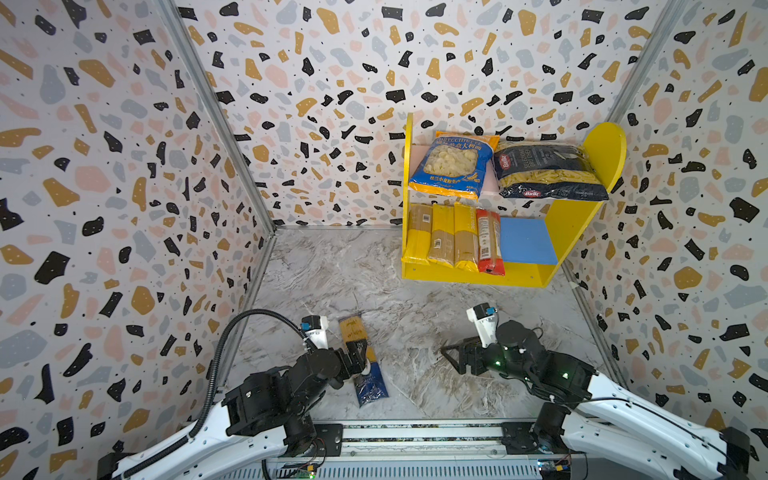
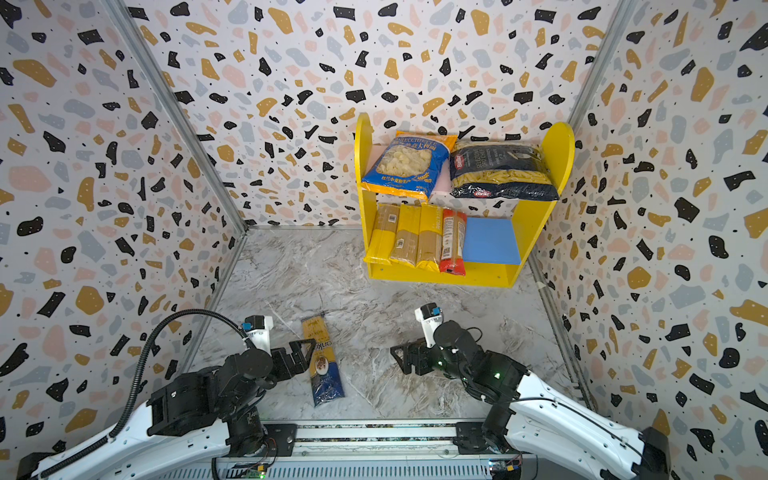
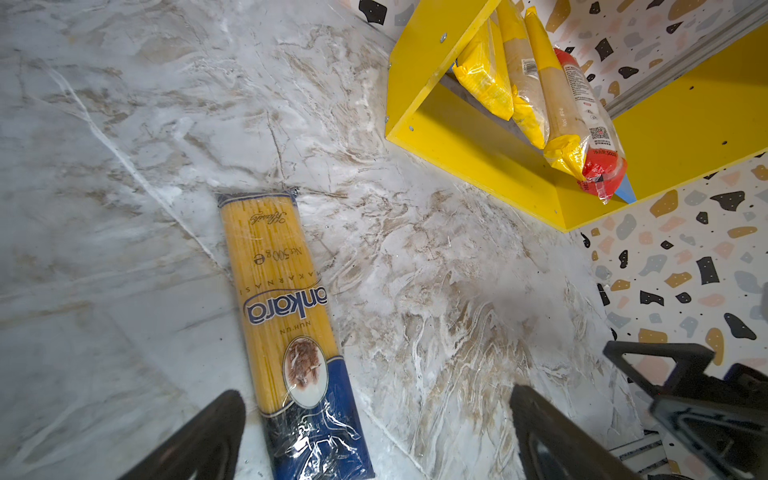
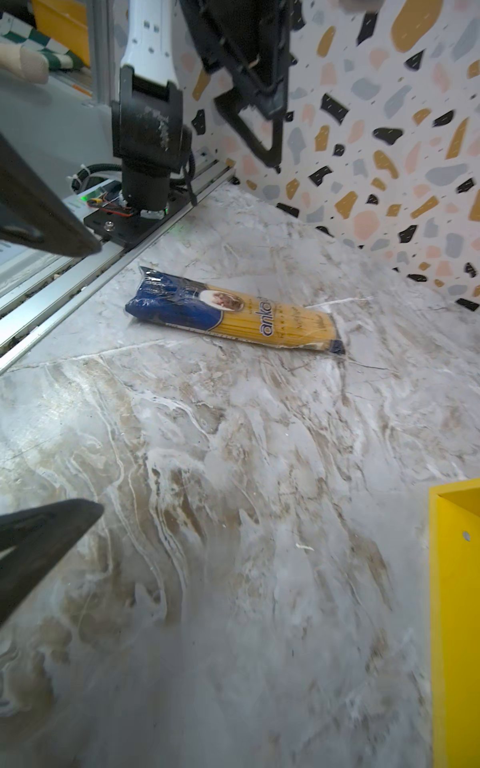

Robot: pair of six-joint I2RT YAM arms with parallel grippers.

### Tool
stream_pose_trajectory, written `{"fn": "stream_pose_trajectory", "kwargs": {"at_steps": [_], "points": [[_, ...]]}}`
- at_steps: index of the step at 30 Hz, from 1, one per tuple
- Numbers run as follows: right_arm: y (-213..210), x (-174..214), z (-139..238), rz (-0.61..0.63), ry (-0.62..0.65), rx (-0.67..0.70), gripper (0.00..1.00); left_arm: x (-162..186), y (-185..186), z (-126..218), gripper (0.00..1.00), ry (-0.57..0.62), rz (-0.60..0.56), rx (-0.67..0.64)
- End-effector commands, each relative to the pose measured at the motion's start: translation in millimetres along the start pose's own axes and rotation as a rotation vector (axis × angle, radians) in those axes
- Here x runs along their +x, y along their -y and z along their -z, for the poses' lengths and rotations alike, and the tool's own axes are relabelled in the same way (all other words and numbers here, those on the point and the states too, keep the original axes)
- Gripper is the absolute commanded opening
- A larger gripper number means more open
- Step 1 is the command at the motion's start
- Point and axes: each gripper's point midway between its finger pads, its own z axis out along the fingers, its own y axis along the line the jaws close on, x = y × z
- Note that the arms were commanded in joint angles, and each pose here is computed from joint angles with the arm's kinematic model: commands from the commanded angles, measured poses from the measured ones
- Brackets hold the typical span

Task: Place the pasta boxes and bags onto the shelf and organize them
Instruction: 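Move the right gripper over the ankara spaghetti pack while the left arm draws back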

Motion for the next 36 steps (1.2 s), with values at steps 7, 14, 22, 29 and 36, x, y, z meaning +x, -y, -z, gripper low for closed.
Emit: {"fn": "stream_pose_trajectory", "kwargs": {"at_steps": [7, 14, 22, 29, 36], "points": [[-59, -8, -65, 0.118, -0.041, 0.008, 0.93, -16, -25, 24, 1.0, 0.084, 0.077, -0.009], [-92, 8, -113, 0.172, -0.124, -0.01, 0.94, -30, -38, 42, 1.0, 0.141, 0.1, -0.022], [-105, 29, -151, 0.197, -0.199, 0.011, 1.0, -44, -48, 60, 1.0, 0.188, 0.118, -0.024], [-115, 46, -174, 0.227, -0.248, 0.02, 0.99, -61, -53, 80, 1.0, 0.242, 0.135, -0.025], [-114, 60, -199, 0.269, -0.291, 0.071, 0.99, -68, -57, 89, 1.0, 0.261, 0.14, -0.031]]}}
